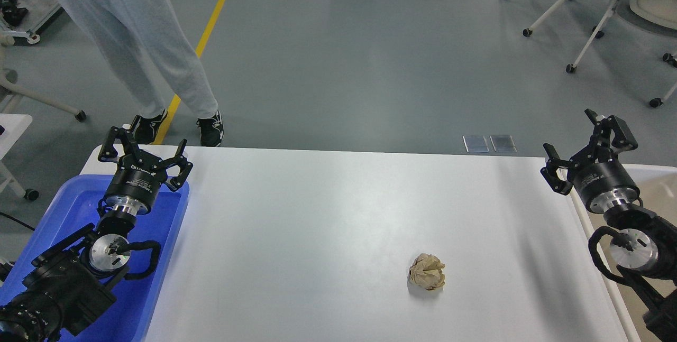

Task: Tidy desktop
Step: 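Raise the right gripper and swing it over the crumpled paper ball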

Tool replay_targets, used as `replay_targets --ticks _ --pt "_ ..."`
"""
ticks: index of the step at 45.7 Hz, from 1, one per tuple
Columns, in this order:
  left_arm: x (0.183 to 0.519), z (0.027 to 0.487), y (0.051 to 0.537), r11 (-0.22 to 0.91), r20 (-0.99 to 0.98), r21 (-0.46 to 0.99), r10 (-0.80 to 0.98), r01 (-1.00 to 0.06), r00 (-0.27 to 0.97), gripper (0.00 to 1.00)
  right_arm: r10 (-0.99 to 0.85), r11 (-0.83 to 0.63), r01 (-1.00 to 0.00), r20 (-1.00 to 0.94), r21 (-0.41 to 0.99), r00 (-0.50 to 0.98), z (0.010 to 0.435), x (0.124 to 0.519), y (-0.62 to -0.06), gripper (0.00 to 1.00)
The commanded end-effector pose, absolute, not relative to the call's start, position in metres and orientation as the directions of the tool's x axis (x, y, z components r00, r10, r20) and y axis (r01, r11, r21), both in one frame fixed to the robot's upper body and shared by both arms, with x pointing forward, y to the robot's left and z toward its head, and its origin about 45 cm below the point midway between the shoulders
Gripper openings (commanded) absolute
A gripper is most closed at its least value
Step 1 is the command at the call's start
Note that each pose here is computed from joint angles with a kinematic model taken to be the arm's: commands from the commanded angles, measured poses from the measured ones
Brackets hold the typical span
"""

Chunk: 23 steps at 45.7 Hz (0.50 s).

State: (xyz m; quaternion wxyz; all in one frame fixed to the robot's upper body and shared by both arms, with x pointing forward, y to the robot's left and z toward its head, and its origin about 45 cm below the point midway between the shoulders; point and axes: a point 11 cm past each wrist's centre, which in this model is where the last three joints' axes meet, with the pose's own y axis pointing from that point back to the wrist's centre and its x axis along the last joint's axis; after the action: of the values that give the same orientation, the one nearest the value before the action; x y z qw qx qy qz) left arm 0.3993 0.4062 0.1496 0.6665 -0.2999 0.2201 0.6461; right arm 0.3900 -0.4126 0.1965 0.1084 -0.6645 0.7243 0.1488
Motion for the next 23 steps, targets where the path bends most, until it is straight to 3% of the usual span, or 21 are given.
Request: replay_targets --ticks 1,11,23 --pt "0.400 0.150 0.406 -0.013 -0.681 -0.116 0.729 -0.993 0.070 1.00 -0.964 -0.029 -0.997 -0.266 0.078 0.007 0.228 0.382 -0.409 1.00" --pt "0.400 0.150 0.406 -0.014 -0.681 -0.117 0.729 -0.993 0.070 1.00 -0.987 -0.108 -0.984 -0.133 0.139 0.090 0.239 0.378 -0.397 1.00" --pt "0.400 0.151 0.406 -0.012 -0.681 -0.118 0.729 -0.993 0.072 1.00 -0.910 -0.298 -0.925 0.222 0.234 0.349 0.237 0.374 -0.355 1.00"
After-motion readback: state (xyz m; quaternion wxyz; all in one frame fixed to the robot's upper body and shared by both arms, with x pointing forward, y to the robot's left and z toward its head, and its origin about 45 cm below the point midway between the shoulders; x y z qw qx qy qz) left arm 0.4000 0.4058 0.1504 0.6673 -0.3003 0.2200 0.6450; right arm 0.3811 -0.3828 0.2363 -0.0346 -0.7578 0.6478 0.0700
